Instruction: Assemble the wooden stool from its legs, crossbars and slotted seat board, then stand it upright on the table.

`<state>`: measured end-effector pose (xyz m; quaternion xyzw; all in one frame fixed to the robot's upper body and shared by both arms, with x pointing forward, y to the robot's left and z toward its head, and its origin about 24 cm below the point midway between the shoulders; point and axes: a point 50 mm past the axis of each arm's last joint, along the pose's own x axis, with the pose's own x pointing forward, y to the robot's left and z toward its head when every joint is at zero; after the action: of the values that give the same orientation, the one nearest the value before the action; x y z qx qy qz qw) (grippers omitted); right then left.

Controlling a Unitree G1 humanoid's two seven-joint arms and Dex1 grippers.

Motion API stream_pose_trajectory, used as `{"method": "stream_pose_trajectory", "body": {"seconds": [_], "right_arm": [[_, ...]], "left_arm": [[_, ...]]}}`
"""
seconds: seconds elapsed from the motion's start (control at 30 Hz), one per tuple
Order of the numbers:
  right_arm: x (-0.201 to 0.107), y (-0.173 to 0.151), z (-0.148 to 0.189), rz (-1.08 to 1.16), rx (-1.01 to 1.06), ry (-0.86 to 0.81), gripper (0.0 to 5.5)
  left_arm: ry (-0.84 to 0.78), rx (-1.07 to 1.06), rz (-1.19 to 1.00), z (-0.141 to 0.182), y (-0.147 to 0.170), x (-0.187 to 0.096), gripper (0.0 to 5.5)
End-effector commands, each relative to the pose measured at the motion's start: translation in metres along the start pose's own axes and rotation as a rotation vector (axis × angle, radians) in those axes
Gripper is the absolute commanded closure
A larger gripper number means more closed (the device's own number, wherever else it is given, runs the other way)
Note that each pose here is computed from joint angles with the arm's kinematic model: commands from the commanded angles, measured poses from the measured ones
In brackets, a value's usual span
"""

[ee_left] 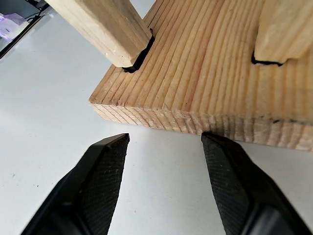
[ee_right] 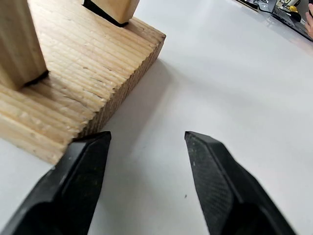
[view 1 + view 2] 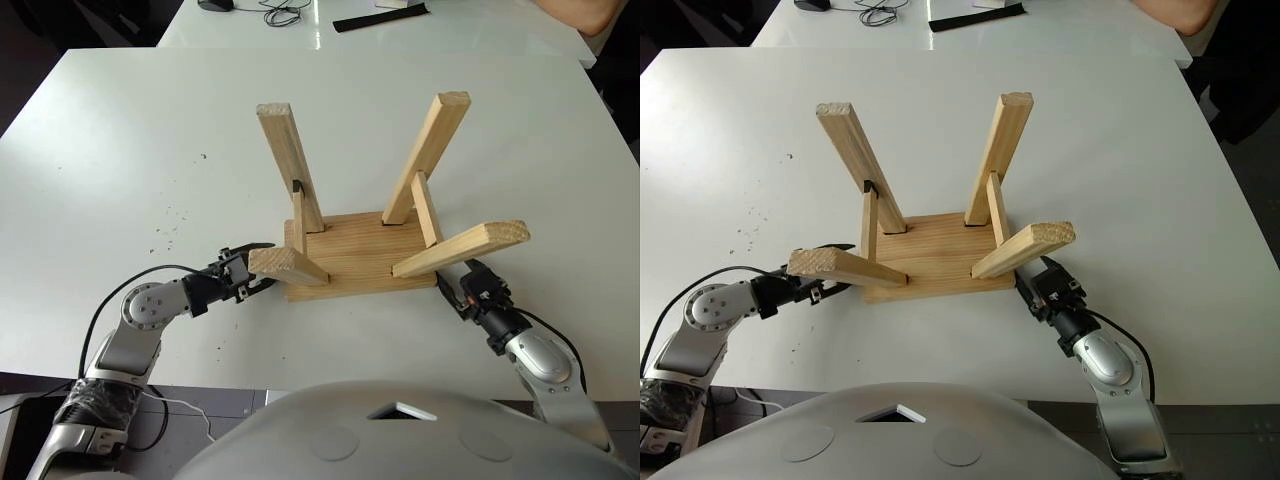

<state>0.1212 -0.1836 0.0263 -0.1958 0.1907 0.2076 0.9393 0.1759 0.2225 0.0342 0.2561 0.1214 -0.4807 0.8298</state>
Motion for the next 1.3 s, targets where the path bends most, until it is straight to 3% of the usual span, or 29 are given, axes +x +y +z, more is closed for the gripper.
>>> {"method": "stream_pose_trajectory", "body": {"seconds": [0.03, 0.4, 1.07, 1.3], "right_arm": [[-0.006, 0.017, 0.019, 0.062, 0.025, -0.059, 2.69], [-0.050, 0.007, 0.073, 0.101, -0.010, -0.158, 2.69], [-0.065, -0.009, 0.090, 0.293, -0.047, -0.257, 2.69], [-0.064, -0.025, 0.089, 0.246, -0.048, -0.170, 2.69]], "left_arm": [[-0.020, -0.037, -0.016, 0.011, -0.001, 0.001, 2.74], [-0.067, -0.163, -0.039, 0.058, -0.010, -0.017, 2.74], [-0.112, -0.249, -0.217, 0.099, 0.006, -0.040, 2.74], [-0.112, -0.256, -0.237, 0.096, 0.013, -0.040, 2.74]]}}
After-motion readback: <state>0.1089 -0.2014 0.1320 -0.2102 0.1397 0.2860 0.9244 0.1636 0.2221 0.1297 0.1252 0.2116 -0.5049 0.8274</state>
